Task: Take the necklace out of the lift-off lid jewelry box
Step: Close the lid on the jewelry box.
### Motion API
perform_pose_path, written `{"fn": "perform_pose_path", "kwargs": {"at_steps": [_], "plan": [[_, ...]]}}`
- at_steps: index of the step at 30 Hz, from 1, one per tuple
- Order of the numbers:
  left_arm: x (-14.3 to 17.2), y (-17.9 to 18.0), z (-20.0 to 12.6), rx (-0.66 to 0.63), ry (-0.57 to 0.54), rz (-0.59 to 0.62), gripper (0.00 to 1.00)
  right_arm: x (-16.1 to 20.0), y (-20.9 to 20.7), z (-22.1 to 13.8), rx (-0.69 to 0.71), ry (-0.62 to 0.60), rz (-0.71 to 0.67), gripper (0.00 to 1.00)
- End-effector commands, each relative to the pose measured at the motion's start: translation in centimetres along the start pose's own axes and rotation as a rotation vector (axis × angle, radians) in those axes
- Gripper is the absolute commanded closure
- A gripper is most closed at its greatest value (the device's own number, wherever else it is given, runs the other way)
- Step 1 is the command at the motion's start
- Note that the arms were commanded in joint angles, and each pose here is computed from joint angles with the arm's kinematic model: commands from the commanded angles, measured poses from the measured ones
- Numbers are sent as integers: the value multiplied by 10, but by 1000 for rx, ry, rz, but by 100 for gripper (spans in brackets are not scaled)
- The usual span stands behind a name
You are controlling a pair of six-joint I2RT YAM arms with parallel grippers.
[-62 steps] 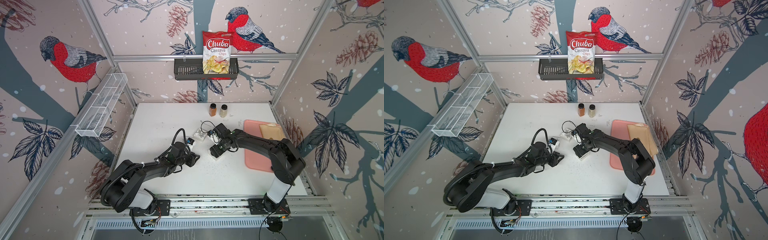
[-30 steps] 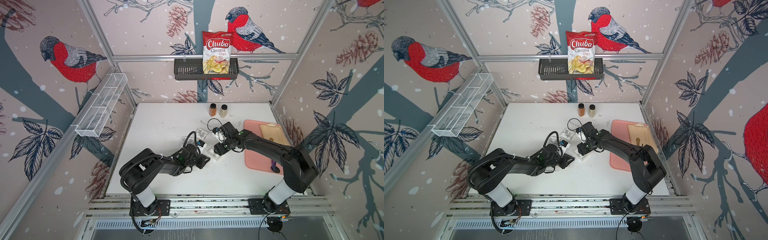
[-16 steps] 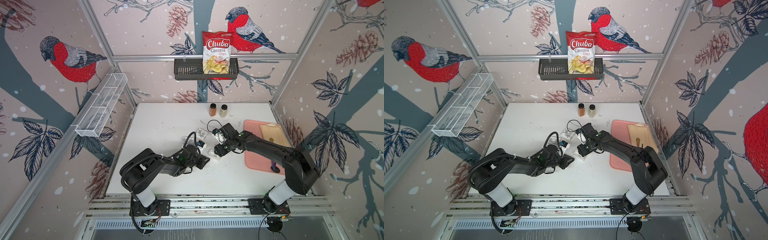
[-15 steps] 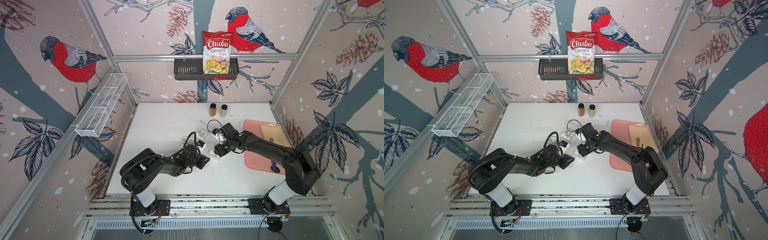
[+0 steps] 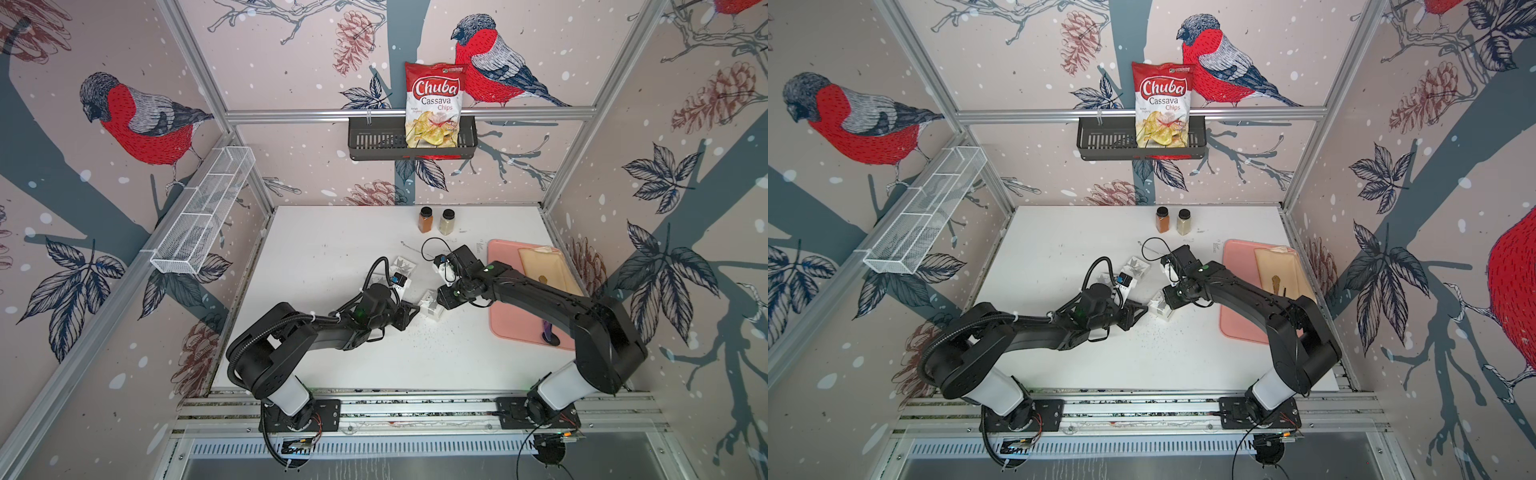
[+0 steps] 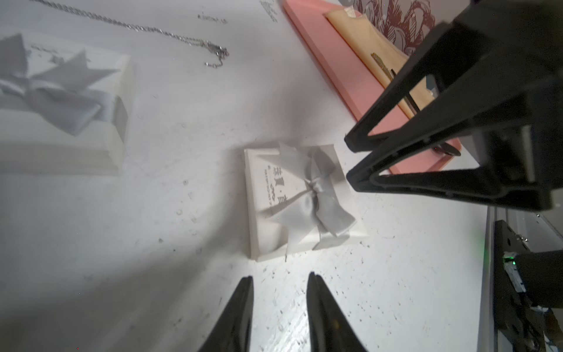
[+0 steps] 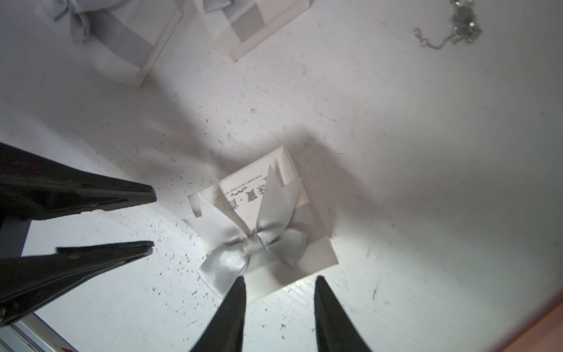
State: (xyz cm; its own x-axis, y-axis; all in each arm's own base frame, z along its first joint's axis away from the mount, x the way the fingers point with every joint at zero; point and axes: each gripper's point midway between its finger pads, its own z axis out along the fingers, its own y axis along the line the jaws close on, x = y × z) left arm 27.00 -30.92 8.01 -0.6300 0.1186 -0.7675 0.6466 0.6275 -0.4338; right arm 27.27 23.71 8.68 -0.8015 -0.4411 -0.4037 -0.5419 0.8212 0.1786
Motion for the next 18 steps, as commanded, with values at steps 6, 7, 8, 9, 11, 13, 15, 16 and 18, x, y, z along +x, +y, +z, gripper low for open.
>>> {"fn": "perform_pose_path", "kwargs": {"at_steps": [6,7,8,9,11,13,15,16,18], "plan": [[-35,9,-5,12,-28,21,58,5,1,-14,-160,-154,305,60],[-35,11,-2,10,-11,28,58,6,3,-14,-190,-174,334,60],[-34,13,1,4,6,34,57,7,4,-14,-211,-190,362,60],[-33,14,5,3,21,37,57,9,6,-13,-233,-204,389,59],[-29,14,12,19,51,36,55,10,9,-12,-279,-235,431,54],[-25,13,17,36,72,26,54,8,11,-12,-310,-267,460,52],[-23,13,19,44,83,15,54,9,8,-11,-321,-291,497,52],[-23,13,20,44,87,12,54,9,7,-11,-328,-302,513,52],[-21,13,22,49,100,5,54,10,6,-10,-357,-316,539,52]]}}
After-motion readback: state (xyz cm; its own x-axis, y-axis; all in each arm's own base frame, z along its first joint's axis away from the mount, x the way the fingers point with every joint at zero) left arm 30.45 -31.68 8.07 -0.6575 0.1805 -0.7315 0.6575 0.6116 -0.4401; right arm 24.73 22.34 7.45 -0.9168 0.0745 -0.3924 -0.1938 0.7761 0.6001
